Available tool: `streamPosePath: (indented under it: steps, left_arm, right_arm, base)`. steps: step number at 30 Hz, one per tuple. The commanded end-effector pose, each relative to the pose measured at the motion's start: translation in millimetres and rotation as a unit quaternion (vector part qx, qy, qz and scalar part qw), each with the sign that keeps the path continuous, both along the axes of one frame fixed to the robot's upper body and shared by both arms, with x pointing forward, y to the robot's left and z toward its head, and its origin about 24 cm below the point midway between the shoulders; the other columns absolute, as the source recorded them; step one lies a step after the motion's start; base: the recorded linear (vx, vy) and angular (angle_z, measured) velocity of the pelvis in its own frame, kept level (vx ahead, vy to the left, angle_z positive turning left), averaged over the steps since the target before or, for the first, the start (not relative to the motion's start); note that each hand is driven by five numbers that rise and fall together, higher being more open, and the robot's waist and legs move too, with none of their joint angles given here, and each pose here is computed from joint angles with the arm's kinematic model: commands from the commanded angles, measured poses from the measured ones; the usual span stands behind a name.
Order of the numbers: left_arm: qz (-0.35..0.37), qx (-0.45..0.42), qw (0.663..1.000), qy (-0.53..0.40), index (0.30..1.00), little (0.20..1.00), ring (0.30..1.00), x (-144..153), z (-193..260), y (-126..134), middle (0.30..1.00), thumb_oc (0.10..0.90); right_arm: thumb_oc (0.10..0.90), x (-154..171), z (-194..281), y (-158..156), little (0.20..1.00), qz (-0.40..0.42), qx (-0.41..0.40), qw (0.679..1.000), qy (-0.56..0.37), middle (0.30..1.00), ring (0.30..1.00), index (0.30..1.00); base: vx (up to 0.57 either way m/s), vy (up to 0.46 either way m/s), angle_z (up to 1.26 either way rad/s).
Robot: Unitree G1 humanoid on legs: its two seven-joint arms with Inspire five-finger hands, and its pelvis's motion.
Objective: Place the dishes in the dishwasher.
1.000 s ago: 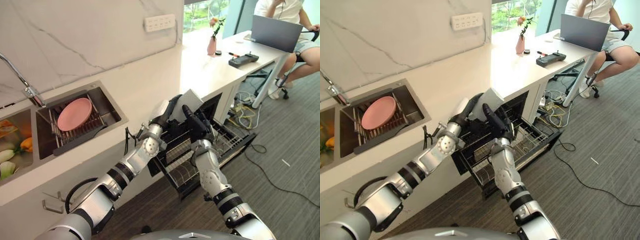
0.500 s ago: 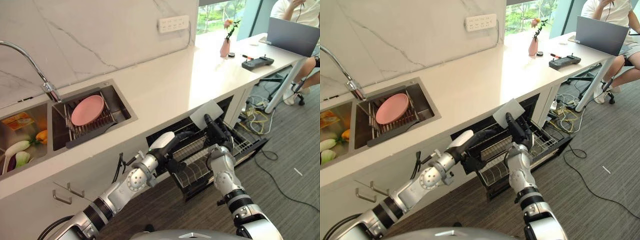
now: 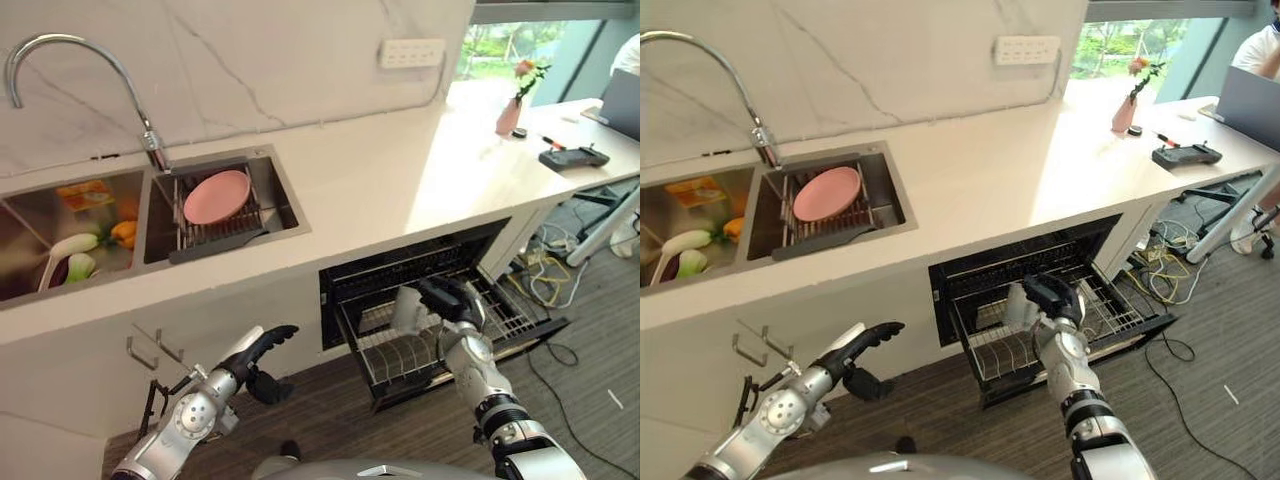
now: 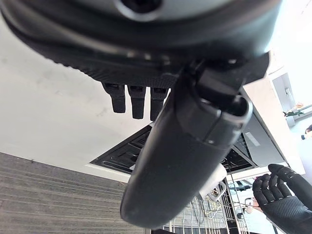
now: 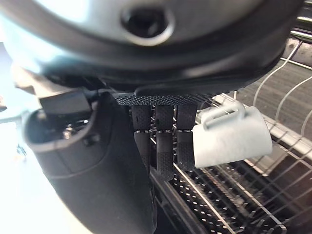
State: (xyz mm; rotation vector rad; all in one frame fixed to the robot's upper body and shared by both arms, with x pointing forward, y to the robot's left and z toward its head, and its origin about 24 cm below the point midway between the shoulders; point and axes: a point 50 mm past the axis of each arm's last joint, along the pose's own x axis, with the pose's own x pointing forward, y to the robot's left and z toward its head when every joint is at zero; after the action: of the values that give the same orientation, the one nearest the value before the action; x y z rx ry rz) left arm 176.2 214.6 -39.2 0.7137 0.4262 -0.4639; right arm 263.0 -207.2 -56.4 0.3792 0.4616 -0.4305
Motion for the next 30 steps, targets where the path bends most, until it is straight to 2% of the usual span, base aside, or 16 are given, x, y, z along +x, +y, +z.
streamPosePath:
  steps: [1, 2, 3, 6, 10, 13, 14, 15, 18, 19, 20, 24, 30]
  left_arm:
    - [-0.026, -0.019, 0.995, -0.096, 0.900, 0.900, 0.900, 30.3, 35.1, -1.0, 0.900, 0.800]
    - [-0.023, -0.011, 0.996, -0.091, 0.900, 0.900, 0.900, 28.6, 34.0, 3.8, 0.900, 0.800]
    - [-0.016, 0.005, 0.997, -0.080, 0.900, 0.900, 0.900, 22.6, 30.9, 14.1, 0.900, 0.800]
    - [-0.007, 0.031, 0.998, -0.056, 0.900, 0.900, 0.900, 15.0, 22.0, 25.2, 0.900, 0.800]
    - [0.023, 0.050, 0.998, -0.015, 0.900, 0.900, 0.900, 2.4, 4.3, 36.8, 0.900, 0.800]
    - [0.095, 0.061, 0.992, 0.060, 0.900, 0.900, 0.900, -25.1, -29.0, 50.2, 0.900, 0.800]
    - [0.109, 0.063, 0.989, 0.076, 0.900, 0.900, 0.900, -31.7, -35.9, 52.2, 0.900, 0.800]
    - [0.126, 0.066, 0.985, 0.093, 0.900, 0.900, 0.900, -39.1, -43.9, 54.5, 0.900, 0.800]
    - [0.193, 0.077, 0.964, 0.163, 0.900, 0.900, 0.900, -71.2, -70.5, 63.5, 0.900, 0.800]
    - [0.193, 0.077, 0.965, 0.162, 0.900, 0.900, 0.900, -70.5, -71.1, 62.8, 0.900, 0.800]
    - [0.234, 0.081, 0.948, 0.202, 0.900, 0.900, 0.900, -88.1, -84.3, 66.4, 0.900, 0.800]
    - [0.303, 0.081, 0.911, 0.269, 0.900, 0.900, 0.900, -114.5, -104.1, 66.7, 0.900, 0.800]
    - [0.326, 0.089, 0.888, 0.312, 0.900, 0.900, 0.900, -121.7, -116.0, 57.0, 0.900, 0.800]
  right_arm:
    - [0.400, 34.6, 44.3, -13.6, 0.300, 0.039, -0.070, 0.992, -0.093, 0.300, 0.300, 0.300]
    - [0.400, 31.2, 38.8, -14.6, 0.300, 0.056, -0.087, 0.992, -0.077, 0.300, 0.300, 0.300]
    - [0.400, 20.9, 21.8, -16.7, 0.300, 0.101, -0.133, 0.986, -0.024, 0.300, 0.300, 0.300]
    - [0.400, 6.3, -3.4, -21.6, 0.300, 0.143, -0.181, 0.971, 0.067, 0.300, 0.300, 0.300]
    - [0.400, 7.8, -9.1, -20.7, 0.300, 0.191, -0.242, 0.944, 0.114, 0.300, 0.300, 0.300]
    - [0.400, 11.8, -10.4, -21.0, 0.300, 0.224, -0.292, 0.918, 0.147, 0.300, 0.300, 0.300]
    - [0.420, 13.4, -9.8, -20.2, 0.331, 0.232, -0.300, 0.913, 0.149, 0.331, 0.331, 0.331]
    - [0.504, 15.7, -8.4, -20.5, 0.455, 0.236, -0.309, 0.909, 0.151, 0.455, 0.455, 0.455]
    - [0.577, 20.5, -5.2, -21.7, 0.566, 0.237, -0.327, 0.901, 0.156, 0.566, 0.566, 0.566]
    - [0.612, 21.1, -4.7, -21.8, 0.618, 0.236, -0.328, 0.901, 0.156, 0.618, 0.618, 0.618]
    - [0.800, 24.9, -2.0, -22.4, 0.900, 0.230, -0.330, 0.902, 0.157, 0.900, 0.900, 0.900]
    - [0.800, 37.0, 9.8, -26.0, 0.900, 0.203, -0.330, 0.911, 0.145, 0.900, 0.900, 0.900]
    - [0.800, 59.7, 38.1, -38.8, 0.900, 0.160, -0.341, 0.919, 0.118, 0.900, 0.900, 0.900]
  base:
    - [-0.01, -0.002, 0.11]
    - [-0.02, -0.006, 0.15]
    - [-0.03, -0.006, 0.20]
    - [-0.02, -0.003, 0.07]
    - [0.00, 0.000, 0.00]
    - [-0.01, 0.003, 0.00]
    - [-0.04, 0.002, 0.02]
    - [-0.06, -0.002, 0.05]
    - [-0.05, -0.006, 0.08]
    - [-0.08, -0.002, 0.19]
    - [-0.10, -0.002, 0.24]
    - [-0.12, 0.017, 0.18]
    - [-0.07, 0.024, 0.22]
